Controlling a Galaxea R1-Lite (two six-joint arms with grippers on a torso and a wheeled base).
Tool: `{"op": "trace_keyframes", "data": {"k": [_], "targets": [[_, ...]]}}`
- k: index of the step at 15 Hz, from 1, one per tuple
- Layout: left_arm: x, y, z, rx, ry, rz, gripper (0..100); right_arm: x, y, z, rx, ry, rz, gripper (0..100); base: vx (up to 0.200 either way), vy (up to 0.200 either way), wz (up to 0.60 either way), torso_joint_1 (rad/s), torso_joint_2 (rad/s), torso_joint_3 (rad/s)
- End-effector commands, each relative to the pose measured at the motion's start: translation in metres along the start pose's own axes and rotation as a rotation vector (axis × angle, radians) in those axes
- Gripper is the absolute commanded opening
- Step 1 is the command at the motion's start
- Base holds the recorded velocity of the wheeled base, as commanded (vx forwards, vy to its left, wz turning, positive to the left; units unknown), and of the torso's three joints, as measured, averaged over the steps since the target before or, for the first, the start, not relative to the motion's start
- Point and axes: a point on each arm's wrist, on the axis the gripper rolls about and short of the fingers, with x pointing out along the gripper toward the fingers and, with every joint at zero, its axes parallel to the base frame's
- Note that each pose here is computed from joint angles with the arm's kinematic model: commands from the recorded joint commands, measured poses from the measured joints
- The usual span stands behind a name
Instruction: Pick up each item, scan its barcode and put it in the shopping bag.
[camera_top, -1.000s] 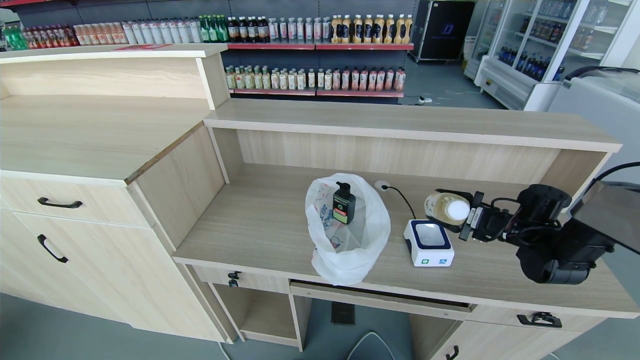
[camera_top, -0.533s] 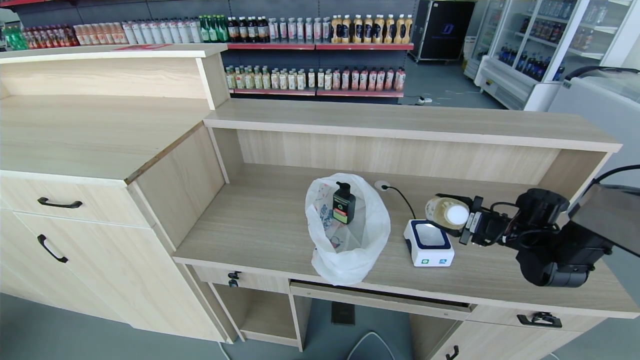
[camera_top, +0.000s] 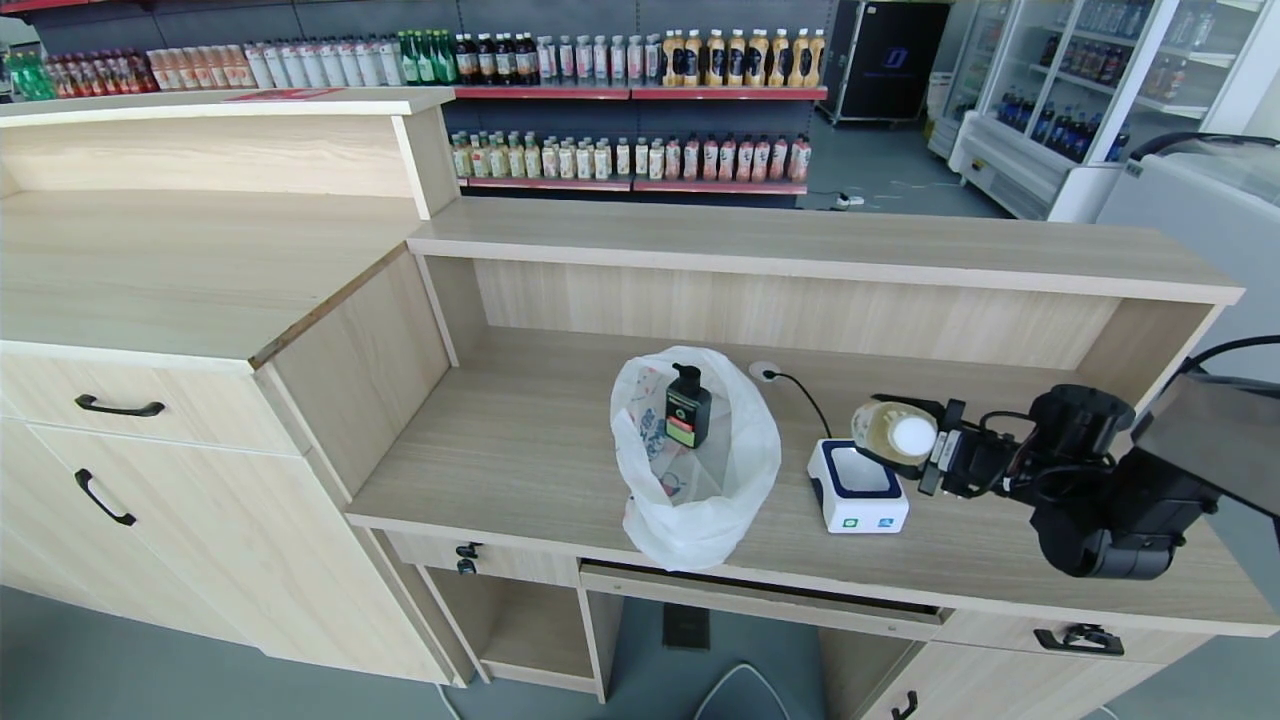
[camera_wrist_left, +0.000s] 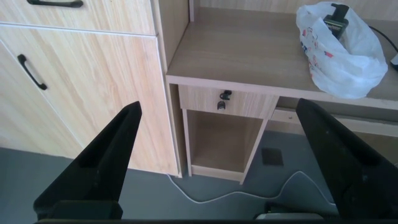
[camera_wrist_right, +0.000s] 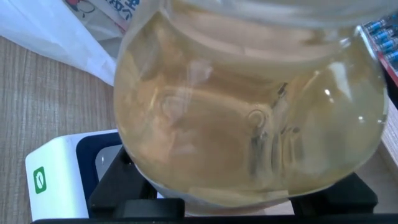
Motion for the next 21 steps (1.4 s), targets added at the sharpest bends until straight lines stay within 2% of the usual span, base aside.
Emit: {"op": "trace_keyframes", "data": {"k": [1, 18, 20, 21], "targets": [[0.000, 0.000, 0.000, 0.001, 0.000, 0.000, 100, 0.001, 0.003, -0.003, 0.005, 0.002, 0.002, 0, 0.000, 0.000, 0.00, 0.000, 0.00, 0.000], [0.000, 0.000, 0.000, 0.000, 0.000, 0.000, 100, 0.018, 0.010, -0.006, 0.018, -0.031, 0.014, 0, 0.000, 0.000, 0.00, 0.000, 0.00, 0.000], [0.000, 0.000, 0.000, 0.000, 0.000, 0.000, 100, 0.016, 0.001, -0.001, 0.053, -0.034, 0.002, 0, 0.000, 0.000, 0.00, 0.000, 0.00, 0.000], [0.000, 0.000, 0.000, 0.000, 0.000, 0.000, 100, 0.014, -0.015, 0.008, 0.112, -0.041, -0.017, 0, 0.000, 0.000, 0.00, 0.000, 0.00, 0.000]]}}
